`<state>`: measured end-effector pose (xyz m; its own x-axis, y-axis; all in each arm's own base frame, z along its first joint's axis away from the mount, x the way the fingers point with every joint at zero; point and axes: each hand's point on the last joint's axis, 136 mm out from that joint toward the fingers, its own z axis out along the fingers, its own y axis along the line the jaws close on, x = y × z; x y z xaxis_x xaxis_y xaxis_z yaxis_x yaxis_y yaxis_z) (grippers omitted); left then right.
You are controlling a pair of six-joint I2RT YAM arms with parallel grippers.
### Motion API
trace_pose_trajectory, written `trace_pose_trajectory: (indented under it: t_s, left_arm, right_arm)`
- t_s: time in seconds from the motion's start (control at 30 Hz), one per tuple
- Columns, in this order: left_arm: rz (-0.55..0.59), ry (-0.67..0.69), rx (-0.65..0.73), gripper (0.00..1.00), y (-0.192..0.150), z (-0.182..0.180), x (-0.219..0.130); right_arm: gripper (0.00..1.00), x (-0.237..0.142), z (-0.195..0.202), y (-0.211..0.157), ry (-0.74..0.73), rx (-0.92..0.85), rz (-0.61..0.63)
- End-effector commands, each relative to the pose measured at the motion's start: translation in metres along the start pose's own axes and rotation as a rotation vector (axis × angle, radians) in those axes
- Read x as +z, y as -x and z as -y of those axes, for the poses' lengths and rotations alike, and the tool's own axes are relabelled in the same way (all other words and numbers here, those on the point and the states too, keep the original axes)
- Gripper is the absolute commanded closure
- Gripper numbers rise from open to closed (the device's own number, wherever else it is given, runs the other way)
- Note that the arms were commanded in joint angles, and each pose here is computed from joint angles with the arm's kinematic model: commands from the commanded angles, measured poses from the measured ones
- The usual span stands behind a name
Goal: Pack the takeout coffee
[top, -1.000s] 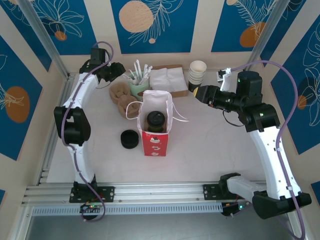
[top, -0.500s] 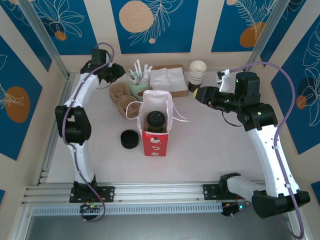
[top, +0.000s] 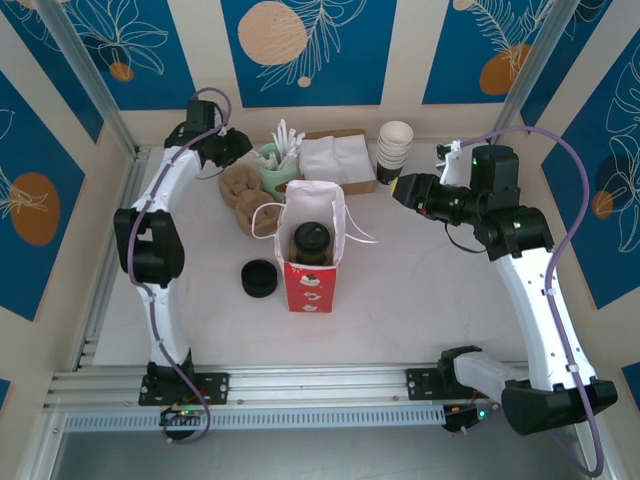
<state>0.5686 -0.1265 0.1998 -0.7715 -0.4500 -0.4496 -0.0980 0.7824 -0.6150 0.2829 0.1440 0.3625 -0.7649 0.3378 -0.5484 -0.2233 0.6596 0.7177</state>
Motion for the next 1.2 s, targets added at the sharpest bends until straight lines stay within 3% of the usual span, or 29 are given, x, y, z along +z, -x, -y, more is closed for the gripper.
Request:
trace_pose_trajectory:
  t_s: [0.0, 0.2, 0.37, 0.77, 0.83, 0.9, 1.0, 1.17]
  left_arm:
    - [0.001, -0.051, 0.008, 0.7, 0.004, 0.018, 0.002]
    - [0.015, -0.064, 0.026, 0.71, 0.008, 0.029, 0.0]
    - [0.015, -0.067, 0.035, 0.8, 0.009, 0.034, -0.001]
    - [0.019, -0.053, 0.067, 0.91, 0.009, 0.041, -0.008]
    - [0.018, -0.048, 0.076, 0.87, 0.008, 0.041, -0.009]
    - [0.019, -0.031, 0.089, 0.69, 0.008, 0.04, -0.011]
    - [0.016, -0.011, 0.12, 0.55, 0.008, 0.038, -0.015]
    - [0.005, 0.011, 0.161, 0.48, 0.005, 0.034, -0.015]
  right_arm:
    - [0.6, 0.001, 0.0, -0.001, 0.018, 0.017, -0.01]
    - [0.6, 0.0, 0.001, 0.0, 0.017, 0.023, -0.009]
    - [0.6, -0.001, 0.003, 0.001, 0.017, 0.027, -0.006]
    - [0.6, -0.003, 0.006, 0.001, 0.018, 0.033, -0.004]
    - [0.6, -0.004, 0.006, 0.001, 0.018, 0.033, -0.004]
    - [0.6, -0.004, 0.007, 0.001, 0.017, 0.034, -0.005]
    - [0.6, -0.004, 0.008, 0.0, 0.016, 0.035, -0.004]
    - [0.6, -0.003, 0.009, 0.0, 0.015, 0.038, -0.006]
